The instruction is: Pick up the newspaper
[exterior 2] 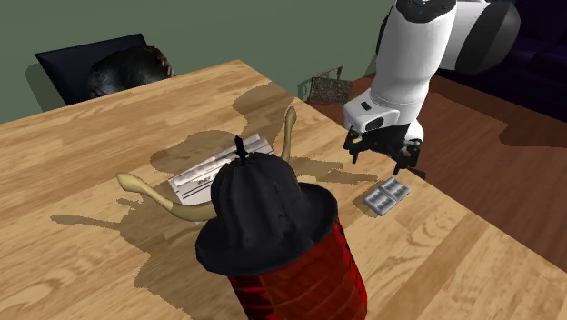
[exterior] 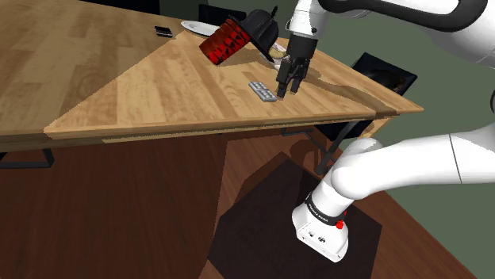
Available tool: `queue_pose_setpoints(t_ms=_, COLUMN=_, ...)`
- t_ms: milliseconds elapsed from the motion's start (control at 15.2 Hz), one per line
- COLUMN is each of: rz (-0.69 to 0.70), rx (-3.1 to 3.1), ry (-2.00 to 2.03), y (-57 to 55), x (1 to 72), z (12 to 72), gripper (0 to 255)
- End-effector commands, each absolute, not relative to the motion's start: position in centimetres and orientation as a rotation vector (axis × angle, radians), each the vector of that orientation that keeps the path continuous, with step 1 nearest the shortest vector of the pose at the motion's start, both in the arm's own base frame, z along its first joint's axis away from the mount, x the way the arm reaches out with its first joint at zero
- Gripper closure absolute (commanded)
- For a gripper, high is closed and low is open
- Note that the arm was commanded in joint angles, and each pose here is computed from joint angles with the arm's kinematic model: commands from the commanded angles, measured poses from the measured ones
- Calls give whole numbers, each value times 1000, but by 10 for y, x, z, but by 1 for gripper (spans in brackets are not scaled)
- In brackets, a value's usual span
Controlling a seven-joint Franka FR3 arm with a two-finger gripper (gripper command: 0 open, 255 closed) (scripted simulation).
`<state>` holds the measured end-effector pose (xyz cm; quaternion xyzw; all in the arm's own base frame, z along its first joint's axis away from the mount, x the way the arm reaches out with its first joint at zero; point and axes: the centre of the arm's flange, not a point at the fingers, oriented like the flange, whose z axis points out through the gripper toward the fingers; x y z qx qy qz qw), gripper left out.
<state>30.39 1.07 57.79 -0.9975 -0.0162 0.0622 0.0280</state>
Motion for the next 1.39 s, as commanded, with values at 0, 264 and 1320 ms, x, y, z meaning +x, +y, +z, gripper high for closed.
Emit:
queue_pose_setpoints(t_ms=0, rz=192, rx=-3079, ry=-50, y=11, x=304, z=578, gripper=0)
queue_pose_setpoints(t_ms=264, rz=146, rx=-3000, ry=45, y=-37, x=332, z=600, gripper=0)
queue_pose_setpoints(t_ms=1320, rz=-18, rx=-2654, ry=382, y=-257, x=404, z=651, gripper=0)
